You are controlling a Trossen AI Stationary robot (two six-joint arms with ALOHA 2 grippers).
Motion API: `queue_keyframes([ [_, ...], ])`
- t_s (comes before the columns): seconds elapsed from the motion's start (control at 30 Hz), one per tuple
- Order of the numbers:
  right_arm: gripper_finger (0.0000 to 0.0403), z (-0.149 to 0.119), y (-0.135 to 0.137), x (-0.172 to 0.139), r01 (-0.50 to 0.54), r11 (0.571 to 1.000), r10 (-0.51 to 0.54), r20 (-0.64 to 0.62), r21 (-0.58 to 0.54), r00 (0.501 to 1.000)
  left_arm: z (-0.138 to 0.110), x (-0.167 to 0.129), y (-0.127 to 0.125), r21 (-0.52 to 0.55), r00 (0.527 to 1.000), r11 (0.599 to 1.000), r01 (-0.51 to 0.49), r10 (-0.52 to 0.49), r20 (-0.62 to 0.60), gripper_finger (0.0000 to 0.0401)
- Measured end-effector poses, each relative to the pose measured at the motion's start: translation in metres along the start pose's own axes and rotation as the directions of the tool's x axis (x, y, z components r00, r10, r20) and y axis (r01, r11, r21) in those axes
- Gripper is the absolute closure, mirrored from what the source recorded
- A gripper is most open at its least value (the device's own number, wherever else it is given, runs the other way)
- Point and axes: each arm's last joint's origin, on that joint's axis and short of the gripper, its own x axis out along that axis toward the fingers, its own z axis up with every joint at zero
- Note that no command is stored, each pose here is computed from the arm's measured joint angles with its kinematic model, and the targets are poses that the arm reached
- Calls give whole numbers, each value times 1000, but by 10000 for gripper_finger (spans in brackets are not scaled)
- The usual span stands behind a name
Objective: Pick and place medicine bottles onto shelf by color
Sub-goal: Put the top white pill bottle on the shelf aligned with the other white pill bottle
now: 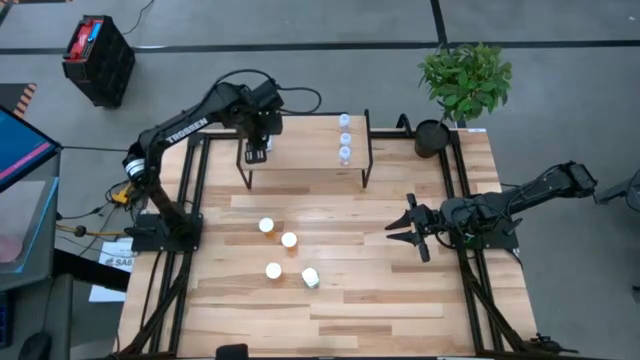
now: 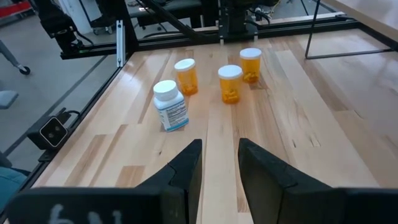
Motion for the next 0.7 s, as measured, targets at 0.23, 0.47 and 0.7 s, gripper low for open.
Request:
queue_keyframes([
  [0.23, 276, 0, 0, 0, 0, 1000, 0, 0, 0, 1000, 6, 9, 4, 10, 999, 999, -34, 34, -20, 243],
  [0.47, 276, 0, 0, 0, 0, 1000, 0, -2, -8, 1000, 5, 8, 4, -51, 997, 996, -67, 65, -38, 240],
  [0.7, 276, -2, 0, 0, 3, 1000, -4, -19, -19, 1000, 7, 8, -1, -43, 996, 996, -77, 75, -45, 211],
])
